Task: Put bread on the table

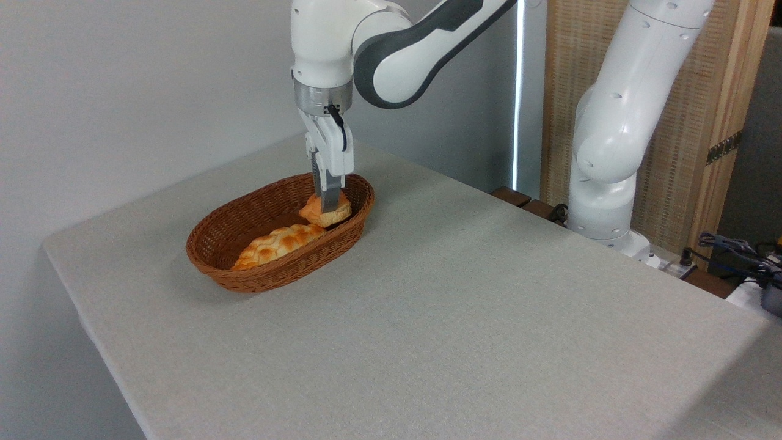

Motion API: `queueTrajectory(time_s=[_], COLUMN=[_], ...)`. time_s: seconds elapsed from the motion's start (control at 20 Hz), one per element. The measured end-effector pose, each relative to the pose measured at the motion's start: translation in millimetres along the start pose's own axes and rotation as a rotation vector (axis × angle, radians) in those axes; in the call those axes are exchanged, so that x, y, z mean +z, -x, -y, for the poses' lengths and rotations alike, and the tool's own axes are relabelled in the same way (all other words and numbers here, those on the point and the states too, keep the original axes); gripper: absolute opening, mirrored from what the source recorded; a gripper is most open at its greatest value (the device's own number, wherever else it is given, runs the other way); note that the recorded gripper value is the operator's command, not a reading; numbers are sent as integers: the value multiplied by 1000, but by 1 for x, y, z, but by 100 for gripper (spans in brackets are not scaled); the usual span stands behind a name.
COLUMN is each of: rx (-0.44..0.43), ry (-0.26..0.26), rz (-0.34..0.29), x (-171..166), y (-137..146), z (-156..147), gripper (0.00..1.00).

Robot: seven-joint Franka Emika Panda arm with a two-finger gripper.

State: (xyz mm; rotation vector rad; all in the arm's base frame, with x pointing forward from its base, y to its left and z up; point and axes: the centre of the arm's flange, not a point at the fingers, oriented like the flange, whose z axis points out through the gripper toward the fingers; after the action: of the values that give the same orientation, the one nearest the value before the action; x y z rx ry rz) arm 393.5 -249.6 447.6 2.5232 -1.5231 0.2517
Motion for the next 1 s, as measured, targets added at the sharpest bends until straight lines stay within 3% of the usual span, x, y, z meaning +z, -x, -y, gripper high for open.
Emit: queueTrajectory(time_s=[0.25,0.7,0.85,1.0], rx=[-2,-3,-16,-60], ry=[-3,-4,35,36], rz=[-6,-9,42,22], x=[-3,-8,-32,-67], y=[-1,-4,-6,-4], z=[2,3,12,38], gripper=[11,10,10,10])
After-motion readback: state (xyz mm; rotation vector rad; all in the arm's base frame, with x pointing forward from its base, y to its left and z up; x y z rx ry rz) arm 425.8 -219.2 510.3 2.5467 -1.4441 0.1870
